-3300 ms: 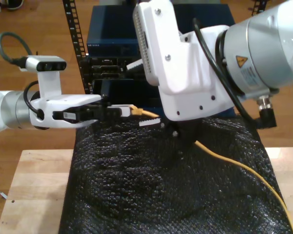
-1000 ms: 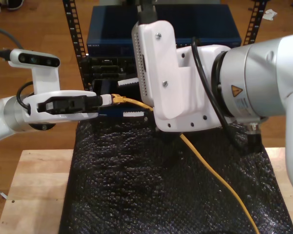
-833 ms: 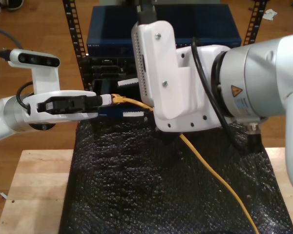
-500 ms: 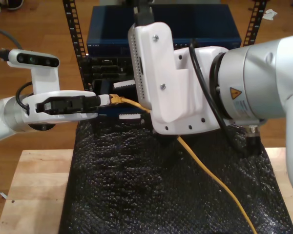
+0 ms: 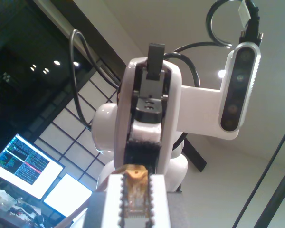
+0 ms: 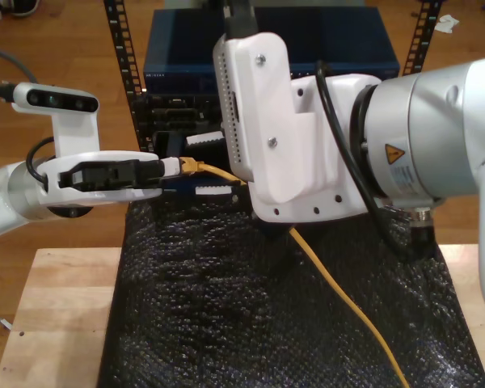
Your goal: Grab the cable and plug it in
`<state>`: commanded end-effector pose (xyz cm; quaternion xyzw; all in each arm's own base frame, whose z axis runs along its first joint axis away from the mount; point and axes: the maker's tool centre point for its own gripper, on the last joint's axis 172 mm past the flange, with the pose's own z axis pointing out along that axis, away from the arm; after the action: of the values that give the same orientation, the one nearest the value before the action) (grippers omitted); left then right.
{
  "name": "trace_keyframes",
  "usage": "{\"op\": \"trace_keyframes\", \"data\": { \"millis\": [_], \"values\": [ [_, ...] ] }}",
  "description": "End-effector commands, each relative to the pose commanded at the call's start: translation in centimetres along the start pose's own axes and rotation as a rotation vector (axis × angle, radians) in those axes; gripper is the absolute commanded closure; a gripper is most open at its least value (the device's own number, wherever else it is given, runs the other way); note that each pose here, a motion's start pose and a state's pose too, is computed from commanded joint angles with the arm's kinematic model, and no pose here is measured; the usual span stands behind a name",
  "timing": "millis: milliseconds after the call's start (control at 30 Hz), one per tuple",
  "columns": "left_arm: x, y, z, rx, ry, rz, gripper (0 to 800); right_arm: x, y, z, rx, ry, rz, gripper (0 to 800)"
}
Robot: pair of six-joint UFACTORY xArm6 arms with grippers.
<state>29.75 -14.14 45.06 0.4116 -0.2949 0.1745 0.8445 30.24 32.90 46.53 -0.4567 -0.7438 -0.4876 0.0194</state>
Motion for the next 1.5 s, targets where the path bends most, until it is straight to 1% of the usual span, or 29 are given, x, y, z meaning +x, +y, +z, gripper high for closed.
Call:
{"op": "trace_keyframes", "data": {
  "millis": [267,367,533,767,1000,1500],
  "values": [
    [-0.02,-0.02,0.04,-0.001,-0.001,-0.001,778,0.16,-0.05,0.08,0.001,0.006,0.005,474],
    [-0.02,0.03,0.06,-0.003,-0.001,-0.001,778,0.11,-0.12,0.12,0.002,0.006,0.006,496],
    [-0.03,0.11,0.08,-0.006,-0.001,-0.001,778,0.01,0.46,0.05,-0.022,0.004,0.006,508],
    [-0.03,0.11,0.08,-0.006,-0.001,-0.001,778,-0.22,0.24,0.34,-0.017,0.000,0.011,517],
    [-0.01,0.16,0.09,-0.007,-0.003,0.000,778,-0.22,0.24,0.34,-0.017,0.000,0.011,551],
    [-0.03,0.33,0.09,-0.012,-0.001,-0.002,778,-0.08,0.04,0.44,-0.012,0.003,0.009,575]
  ]
}}
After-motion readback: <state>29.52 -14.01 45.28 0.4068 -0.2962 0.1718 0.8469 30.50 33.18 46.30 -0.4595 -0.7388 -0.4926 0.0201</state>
